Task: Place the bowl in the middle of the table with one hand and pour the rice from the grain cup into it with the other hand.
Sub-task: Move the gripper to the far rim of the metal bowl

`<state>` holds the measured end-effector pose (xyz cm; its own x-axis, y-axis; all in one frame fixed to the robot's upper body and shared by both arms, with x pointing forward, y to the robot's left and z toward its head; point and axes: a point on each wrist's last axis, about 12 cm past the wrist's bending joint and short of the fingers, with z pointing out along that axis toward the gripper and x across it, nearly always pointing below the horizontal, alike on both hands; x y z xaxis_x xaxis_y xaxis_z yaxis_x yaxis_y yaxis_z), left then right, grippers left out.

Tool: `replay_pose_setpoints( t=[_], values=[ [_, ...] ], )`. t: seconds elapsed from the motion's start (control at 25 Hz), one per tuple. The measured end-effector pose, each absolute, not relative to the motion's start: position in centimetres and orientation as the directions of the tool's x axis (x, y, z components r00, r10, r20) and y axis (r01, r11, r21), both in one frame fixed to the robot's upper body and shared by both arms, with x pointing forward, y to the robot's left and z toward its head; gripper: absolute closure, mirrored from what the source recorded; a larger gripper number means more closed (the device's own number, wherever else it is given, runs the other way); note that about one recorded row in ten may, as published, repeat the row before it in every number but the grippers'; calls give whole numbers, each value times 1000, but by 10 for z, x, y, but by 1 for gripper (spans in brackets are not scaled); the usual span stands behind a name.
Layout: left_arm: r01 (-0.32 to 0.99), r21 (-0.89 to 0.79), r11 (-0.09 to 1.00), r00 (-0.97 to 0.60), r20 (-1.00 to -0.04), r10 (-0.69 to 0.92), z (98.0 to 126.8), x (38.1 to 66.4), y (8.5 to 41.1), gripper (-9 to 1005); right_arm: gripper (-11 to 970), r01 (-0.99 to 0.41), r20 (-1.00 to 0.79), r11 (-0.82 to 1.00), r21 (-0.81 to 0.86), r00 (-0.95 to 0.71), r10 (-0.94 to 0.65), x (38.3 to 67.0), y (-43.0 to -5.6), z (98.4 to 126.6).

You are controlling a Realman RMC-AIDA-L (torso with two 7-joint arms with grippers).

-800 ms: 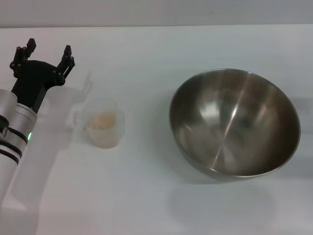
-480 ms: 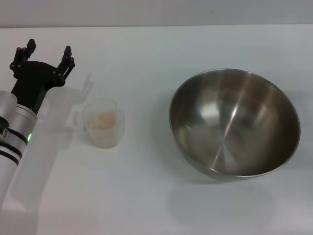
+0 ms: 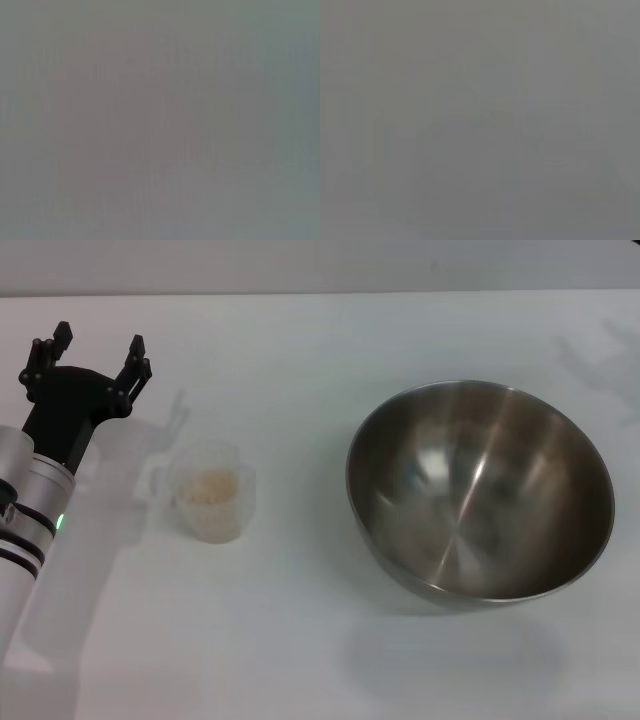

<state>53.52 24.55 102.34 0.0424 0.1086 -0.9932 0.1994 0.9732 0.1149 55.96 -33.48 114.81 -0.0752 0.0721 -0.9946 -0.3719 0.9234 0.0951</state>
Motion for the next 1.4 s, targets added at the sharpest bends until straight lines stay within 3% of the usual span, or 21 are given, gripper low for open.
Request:
replay_pose_setpoints(
  t=[0.04, 0.16, 0.24, 0.4, 0.52, 0.72, 0.92, 1.12, 1.4],
  values=[
    [198, 114, 974, 43, -993, 108, 1023, 535, 246, 154, 128, -415, -990, 906, 82, -138, 26, 566, -326, 1170],
    [194, 114, 974, 44, -993, 107, 1024, 535, 246, 155, 128, -462, -982, 884, 74, -188, -16, 569, -317, 1186],
    [191, 114, 975, 44, -993, 107, 1024, 535, 247, 155, 129, -523, -952, 851, 44, -281, -124, 569, -303, 1214],
    [177, 119, 977, 46, -993, 113, 1024, 536, 251, 155, 129, -550, -902, 834, 47, -382, -201, 567, -296, 1232],
    [158, 150, 976, 56, -988, 143, 1025, 537, 253, 156, 129, -580, -835, 800, 153, -509, -210, 565, -297, 1249],
    [152, 168, 974, 73, -985, 158, 1027, 537, 253, 156, 130, -592, -783, 773, 230, -583, -214, 564, -304, 1258],
    [130, 164, 978, 81, -985, 154, 1029, 538, 257, 157, 130, -537, -707, 826, 171, -651, -276, 568, -319, 1260],
    [122, 163, 979, 82, -985, 154, 1029, 539, 259, 157, 130, -483, -618, 867, 123, -721, -314, 576, -328, 1254],
    [114, 162, 980, 81, -985, 153, 1030, 540, 260, 158, 129, -497, -541, 841, 213, -777, -322, 588, -317, 1234]
  ],
)
